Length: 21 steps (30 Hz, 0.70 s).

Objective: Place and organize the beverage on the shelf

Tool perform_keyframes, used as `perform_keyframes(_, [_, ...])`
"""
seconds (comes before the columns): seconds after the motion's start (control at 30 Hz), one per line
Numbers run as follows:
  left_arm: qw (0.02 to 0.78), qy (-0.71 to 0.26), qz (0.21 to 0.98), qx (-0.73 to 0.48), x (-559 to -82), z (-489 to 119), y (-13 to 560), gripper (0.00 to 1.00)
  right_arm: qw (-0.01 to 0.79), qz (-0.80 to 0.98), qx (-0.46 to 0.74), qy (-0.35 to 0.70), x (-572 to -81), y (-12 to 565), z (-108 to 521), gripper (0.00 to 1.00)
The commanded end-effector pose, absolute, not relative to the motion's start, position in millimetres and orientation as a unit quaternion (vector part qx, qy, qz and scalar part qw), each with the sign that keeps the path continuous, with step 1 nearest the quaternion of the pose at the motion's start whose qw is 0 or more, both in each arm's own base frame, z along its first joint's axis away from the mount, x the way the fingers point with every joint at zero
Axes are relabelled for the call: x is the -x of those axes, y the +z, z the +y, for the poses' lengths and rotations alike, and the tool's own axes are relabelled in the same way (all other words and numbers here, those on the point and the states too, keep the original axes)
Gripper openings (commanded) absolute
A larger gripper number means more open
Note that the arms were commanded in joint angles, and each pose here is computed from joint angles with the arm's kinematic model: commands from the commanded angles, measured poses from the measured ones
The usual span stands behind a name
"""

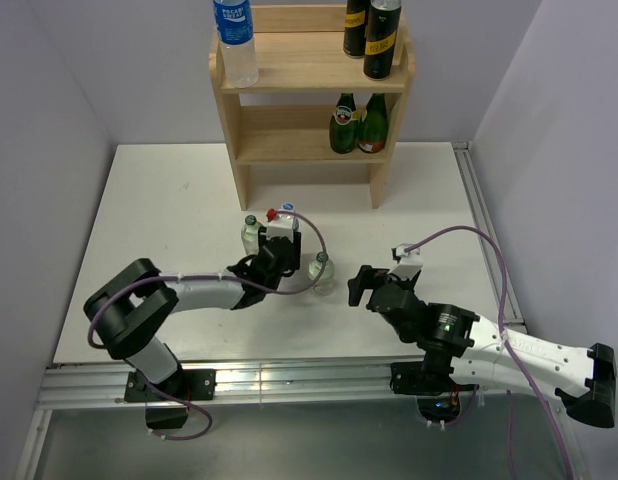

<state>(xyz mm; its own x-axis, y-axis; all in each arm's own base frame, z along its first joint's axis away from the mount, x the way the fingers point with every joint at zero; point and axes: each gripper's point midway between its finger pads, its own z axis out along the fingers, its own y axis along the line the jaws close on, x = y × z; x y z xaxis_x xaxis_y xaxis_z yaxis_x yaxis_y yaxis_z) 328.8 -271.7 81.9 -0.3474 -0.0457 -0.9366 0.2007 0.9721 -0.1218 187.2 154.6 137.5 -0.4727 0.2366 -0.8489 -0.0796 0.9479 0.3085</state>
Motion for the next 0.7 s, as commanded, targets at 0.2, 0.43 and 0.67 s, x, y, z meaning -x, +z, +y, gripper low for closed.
perform_keyframes(0.2, [0.633, -0.131, 0.761, -0.043, -368.3, -284.6, 351.9, 0.00, 0.526, 0.831, -0.058, 0.172, -189.1, 146.4, 155.2, 0.96])
perform_keyframes(0.43, [0.702, -0.166, 0.692, -0.027, -389.3, -281.6, 534.3, 0.00, 0.529, 0.827, -0.063, 0.177, -188.8, 148.4, 153.9, 0.96])
perform_keyframes(0.67, [0.763, -0.170, 0.624, 0.000, -388.0, -260.3, 585.1, 0.00, 0.532, 0.823, -0.067, 0.186, -188.2, 150.8, 152.4, 0.96])
